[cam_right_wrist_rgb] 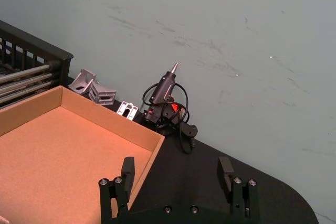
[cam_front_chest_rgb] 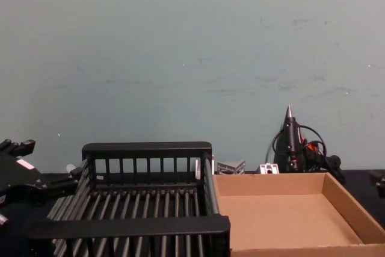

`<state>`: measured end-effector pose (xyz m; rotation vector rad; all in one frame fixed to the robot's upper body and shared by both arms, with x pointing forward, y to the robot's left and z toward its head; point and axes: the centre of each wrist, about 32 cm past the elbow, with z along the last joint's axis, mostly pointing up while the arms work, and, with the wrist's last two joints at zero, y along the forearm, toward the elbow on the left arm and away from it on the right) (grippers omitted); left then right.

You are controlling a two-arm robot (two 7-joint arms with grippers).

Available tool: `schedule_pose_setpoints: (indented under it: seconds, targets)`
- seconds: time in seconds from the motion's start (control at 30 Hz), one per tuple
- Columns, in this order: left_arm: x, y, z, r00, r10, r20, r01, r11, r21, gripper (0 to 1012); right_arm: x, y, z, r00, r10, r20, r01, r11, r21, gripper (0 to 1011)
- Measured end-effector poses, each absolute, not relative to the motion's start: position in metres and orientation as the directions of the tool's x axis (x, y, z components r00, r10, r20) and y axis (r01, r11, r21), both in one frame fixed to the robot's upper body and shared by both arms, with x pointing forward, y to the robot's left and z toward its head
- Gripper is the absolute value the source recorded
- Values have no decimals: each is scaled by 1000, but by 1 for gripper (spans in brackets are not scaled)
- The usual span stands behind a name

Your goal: Pick up the white tape and place it into the black box , Pick up the silver tape and place it into the brown box.

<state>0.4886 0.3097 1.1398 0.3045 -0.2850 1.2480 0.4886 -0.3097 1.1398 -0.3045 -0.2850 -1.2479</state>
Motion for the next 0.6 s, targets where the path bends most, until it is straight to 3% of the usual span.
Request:
schedule_pose_setpoints:
  seconds: [0.6]
  targets:
    - [489,310,1140,292,880,374,-955,287,70,1001,489,-310,1140,292,-880,374,955,287,-70,1000]
